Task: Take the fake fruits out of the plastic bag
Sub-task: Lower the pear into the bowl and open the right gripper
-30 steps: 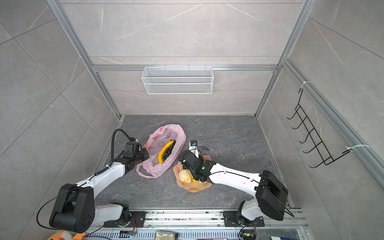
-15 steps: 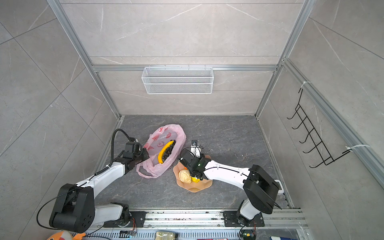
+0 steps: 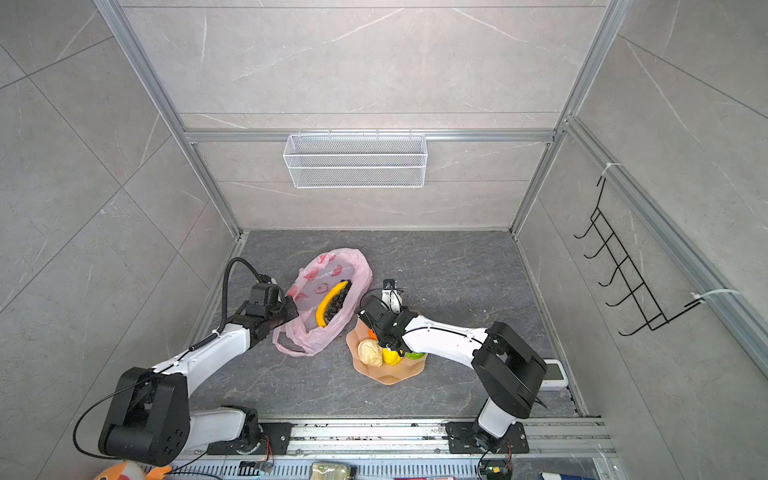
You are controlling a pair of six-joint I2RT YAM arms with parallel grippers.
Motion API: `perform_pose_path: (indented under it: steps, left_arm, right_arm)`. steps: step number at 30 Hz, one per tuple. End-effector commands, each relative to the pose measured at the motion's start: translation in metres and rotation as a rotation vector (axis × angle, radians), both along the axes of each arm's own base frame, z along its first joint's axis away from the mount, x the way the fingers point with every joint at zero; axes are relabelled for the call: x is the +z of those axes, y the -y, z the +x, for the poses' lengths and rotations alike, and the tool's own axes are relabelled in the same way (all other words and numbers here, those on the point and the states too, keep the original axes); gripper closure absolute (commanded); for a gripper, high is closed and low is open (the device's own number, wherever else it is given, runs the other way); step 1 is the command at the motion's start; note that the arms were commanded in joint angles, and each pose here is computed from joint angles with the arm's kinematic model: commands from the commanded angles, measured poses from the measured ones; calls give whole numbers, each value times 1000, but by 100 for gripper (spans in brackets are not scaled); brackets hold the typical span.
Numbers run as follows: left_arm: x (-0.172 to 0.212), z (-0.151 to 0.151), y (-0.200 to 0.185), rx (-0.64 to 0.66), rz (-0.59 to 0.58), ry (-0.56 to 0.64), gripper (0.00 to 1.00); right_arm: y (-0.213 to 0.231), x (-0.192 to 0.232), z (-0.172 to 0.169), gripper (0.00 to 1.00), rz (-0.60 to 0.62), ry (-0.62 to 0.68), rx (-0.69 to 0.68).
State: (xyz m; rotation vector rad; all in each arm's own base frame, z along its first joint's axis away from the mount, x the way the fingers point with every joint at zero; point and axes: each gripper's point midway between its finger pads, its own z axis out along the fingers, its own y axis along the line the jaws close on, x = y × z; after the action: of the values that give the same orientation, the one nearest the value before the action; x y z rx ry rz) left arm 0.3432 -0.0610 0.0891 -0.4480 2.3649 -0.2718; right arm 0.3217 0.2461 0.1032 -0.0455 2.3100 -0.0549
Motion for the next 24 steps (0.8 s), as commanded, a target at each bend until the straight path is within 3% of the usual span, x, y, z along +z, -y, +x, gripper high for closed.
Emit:
perform_pose_path:
  steps: [1,15,24]
  left_arm:
    - [12,6,-5,19,9,42,100]
    - [13,6,-5,19,8,43,100]
    - [14,6,-6,21,11,46,100]
  right_arm:
    - [0,-4,1,44,-13,-9,3]
    - [-9,-21,-3,43,12,-47,17]
    - [-10,-19,-4,34,27,-46,19]
